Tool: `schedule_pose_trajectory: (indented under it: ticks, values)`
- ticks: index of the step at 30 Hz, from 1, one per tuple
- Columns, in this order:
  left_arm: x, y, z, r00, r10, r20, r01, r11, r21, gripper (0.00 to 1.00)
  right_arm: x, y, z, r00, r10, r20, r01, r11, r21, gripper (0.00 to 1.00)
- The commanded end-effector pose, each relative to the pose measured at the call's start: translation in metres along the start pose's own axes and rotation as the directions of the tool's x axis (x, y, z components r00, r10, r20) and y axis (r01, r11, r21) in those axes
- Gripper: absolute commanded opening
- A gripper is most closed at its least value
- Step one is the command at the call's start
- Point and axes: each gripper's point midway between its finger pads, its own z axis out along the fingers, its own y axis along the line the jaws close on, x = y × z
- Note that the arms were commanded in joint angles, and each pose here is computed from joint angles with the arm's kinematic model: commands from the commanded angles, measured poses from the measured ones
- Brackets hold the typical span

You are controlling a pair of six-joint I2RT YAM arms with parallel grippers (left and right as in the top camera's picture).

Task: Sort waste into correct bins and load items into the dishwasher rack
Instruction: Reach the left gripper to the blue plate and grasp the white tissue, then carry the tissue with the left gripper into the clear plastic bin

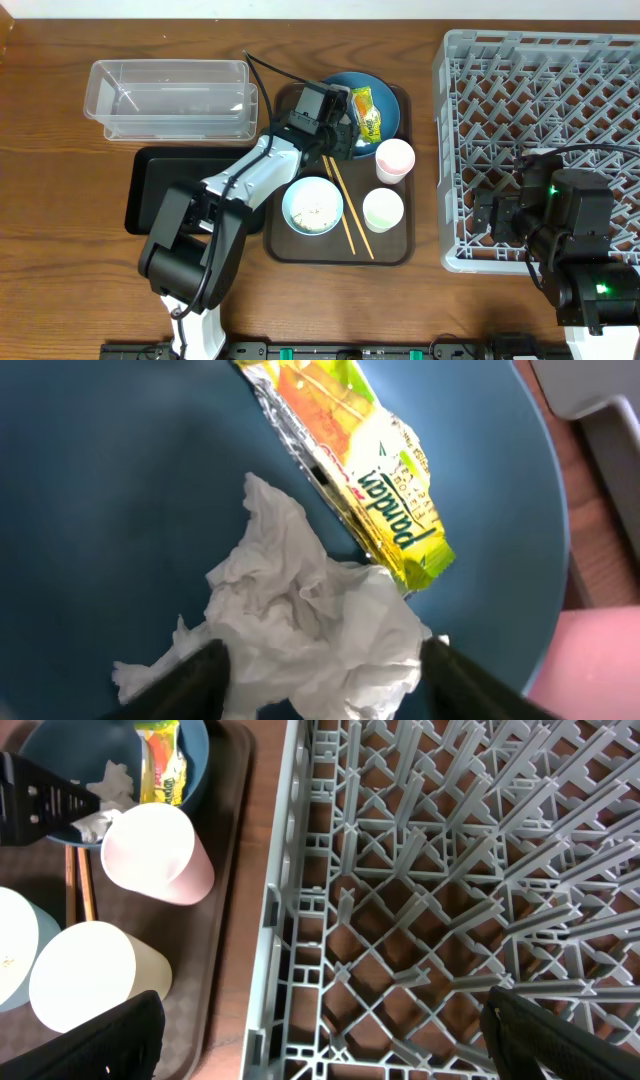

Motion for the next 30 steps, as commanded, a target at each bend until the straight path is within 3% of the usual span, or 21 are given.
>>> schedule_pose_trajectory:
  ticks: [1, 4, 13, 15, 23, 30]
  values:
    - [-0.005, 0.0, 0.0, 1.0, 0.009, 0.009, -0.009, 1.0, -0.001, 0.51, -0.007, 0.002, -0.006, 1.0, 0.002, 0.023, -0.001, 1.0, -0.008, 0.99]
    - [-0.005, 0.0, 0.0, 1.0, 0.009, 0.009, -0.009, 1.0, -0.001, 0.37, -0.007, 0.002, -0.006, 1.0, 0.002, 0.023, -0.001, 1.0, -0.008, 0.99]
    - [-0.006, 0.005, -0.001, 1.0, 0.008, 0.016, -0.007, 1.0, -0.028, 0.19, -0.008, 0.002, -0.006, 1.0, 0.001, 0.025, -0.001, 1.0, -0.008, 0.99]
    - [-0.008, 0.007, -0.002, 1.0, 0.008, 0.021, -0.007, 0.999, -0.039, 0.08, -0.008, 0.002, -0.006, 1.0, 0.001, 0.025, -0.001, 1.0, -0.008, 0.99]
    - [-0.036, 0.012, -0.031, 0.994, -0.002, 0.106, 0.007, 0.999, -0.041, 0.06, -0.008, 0.002, -0.006, 1.0, 0.001, 0.024, -0.001, 1.0, -0.008, 0.99]
    - [-0.093, 0.041, -0.112, 0.95, -0.036, 0.309, 0.06, 0.996, -0.068, 0.06, -0.008, 0.002, -0.006, 1.0, 0.001, 0.024, -0.001, 1.0, -0.008, 0.99]
